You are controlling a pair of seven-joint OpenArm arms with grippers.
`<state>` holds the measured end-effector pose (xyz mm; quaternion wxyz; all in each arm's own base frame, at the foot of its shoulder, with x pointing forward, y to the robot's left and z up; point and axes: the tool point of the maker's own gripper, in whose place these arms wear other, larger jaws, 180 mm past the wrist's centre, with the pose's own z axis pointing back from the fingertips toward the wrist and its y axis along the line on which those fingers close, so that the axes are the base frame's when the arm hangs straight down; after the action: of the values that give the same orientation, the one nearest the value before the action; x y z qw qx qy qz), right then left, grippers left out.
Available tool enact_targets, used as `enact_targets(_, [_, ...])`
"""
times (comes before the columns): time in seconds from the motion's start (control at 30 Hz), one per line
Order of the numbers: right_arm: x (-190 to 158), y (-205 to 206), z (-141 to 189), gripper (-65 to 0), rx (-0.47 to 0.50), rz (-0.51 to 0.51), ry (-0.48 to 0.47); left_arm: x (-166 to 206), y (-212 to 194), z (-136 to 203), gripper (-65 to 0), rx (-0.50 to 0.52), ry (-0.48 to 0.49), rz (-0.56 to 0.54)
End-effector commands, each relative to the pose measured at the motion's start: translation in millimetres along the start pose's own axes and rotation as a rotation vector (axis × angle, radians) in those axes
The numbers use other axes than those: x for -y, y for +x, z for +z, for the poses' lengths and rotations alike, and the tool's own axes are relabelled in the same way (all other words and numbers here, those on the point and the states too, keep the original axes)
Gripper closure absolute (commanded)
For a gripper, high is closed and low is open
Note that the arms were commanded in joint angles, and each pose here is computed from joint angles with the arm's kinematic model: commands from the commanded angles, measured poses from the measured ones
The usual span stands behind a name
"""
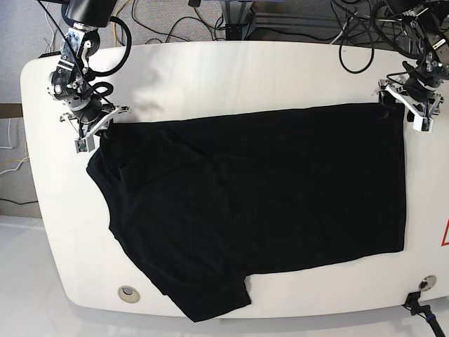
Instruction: Fold the T-shirt properly
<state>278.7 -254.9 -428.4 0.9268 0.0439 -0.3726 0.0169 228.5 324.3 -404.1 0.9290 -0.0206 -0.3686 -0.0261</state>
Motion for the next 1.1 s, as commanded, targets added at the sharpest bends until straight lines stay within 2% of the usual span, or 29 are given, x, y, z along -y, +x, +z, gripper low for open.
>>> enact_targets(0.0, [5.2,-10.2,2.3,0.0,-0.057,0.020,-0.019,-7.9,2.1,-1.8,-51.1,0.011,0.002,0.015])
enact_targets(0.13, [6.1,-10.1,2.9,0.0,-0.054,0.019,-0.021,3.0,0.8,-11.4,-50.7,-0.004,-0.033,0.007])
enact_targets(0.17, [6.1,-10.1,2.9,0.0,-0.054,0.019,-0.021,3.9,0.0,-11.6,-48.8,-0.007,-0.035,0.006])
enact_targets(0.2, [5.3,-9.6,2.9,0.0,-0.052,0.018,-0.019,4.2,-1.1,-12.0,-44.1,-0.010,-0.035,0.006])
enact_targets(0.33, [5.8,-10.3,3.2,0.0,-0.053,0.017,-0.021,0.7,-8.7,-13.4,-3.9,-0.052,-0.006,-0.031])
enact_targets(0.37, [5.8,-11.4,3.4,0.0,-0.056,0.017,-0.021,3.0,-10.4,-14.4,0.0,-0.055,-0.009,-0.028])
enact_targets(0.53, [1.1,-25.3,15.1,0.0,-0.070,0.024,-0.023,3.5,-22.8,-10.1,0.0,-0.084,-0.007,-0.032])
enact_targets(0.6, [7.6,-31.0,29.6,0.0,-0.063,0.010,-0.057,-0.3,-24.4,-1.4,0.0,-0.094,0.005,-0.066])
enact_targets(0.93, [9.0,-87.0,91.0,0.0,-0.186,0.066,-0.109,13.9,-56.3,54.2,0.0,-0.177,0.013,-0.216])
enact_targets(1.07, [-1.5,-105.9,104.6,0.0,-0.215,0.035,-0.110,16.2,-67.5,62.3,0.0,-0.206,0.007,-0.224])
